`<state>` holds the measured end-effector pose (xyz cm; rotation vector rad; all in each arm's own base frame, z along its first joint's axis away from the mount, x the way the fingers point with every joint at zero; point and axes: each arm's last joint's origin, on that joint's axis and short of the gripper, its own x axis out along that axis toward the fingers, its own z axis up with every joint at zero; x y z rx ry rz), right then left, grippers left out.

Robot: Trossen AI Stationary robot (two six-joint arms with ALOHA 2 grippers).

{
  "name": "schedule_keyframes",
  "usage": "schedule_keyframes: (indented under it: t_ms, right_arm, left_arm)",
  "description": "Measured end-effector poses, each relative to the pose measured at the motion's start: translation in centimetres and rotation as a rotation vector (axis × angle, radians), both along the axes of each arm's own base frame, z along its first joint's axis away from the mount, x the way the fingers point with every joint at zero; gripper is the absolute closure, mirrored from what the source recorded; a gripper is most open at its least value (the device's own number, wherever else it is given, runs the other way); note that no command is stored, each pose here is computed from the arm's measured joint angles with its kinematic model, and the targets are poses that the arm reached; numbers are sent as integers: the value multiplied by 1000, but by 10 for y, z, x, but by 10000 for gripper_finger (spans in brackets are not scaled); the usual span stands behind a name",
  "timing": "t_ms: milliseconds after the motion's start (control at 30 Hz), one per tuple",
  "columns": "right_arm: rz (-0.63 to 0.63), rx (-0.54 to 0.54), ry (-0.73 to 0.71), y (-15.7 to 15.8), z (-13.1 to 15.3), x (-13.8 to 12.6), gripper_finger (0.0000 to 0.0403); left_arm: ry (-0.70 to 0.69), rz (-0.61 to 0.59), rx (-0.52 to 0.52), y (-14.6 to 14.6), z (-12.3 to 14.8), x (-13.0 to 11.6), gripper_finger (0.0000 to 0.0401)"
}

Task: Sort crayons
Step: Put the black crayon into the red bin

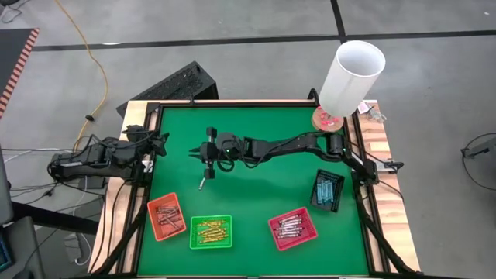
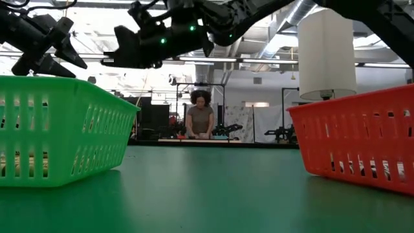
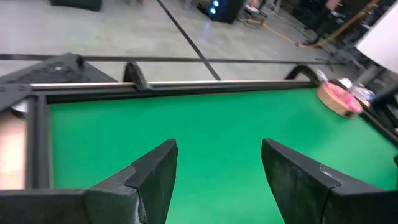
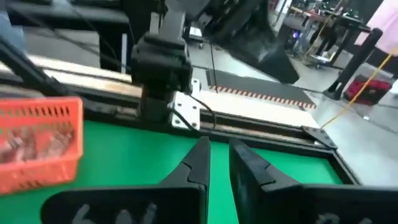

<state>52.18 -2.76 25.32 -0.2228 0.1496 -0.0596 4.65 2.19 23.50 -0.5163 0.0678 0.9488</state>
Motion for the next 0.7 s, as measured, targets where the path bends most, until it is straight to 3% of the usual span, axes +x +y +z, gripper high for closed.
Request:
schedule_keyframes:
  t_ms: [133,333,533,700]
  right_arm:
    - [9,8,-28,6,30,-12,346]
    - [56,-49,-36,38,114,-63,346]
    - [-15,-138,-48,66,178,-126,346]
    - [-90,-153,-49,77,200,-155,346]
  left_arm:
    - [-1,-66,-15,-1,1,2,178]
    - [0,-215,-46,-5,3,10,210]
    - [131,-302,-110,-7,-4,33,291]
    - [220,-340,-254,-10,-13,55,381]
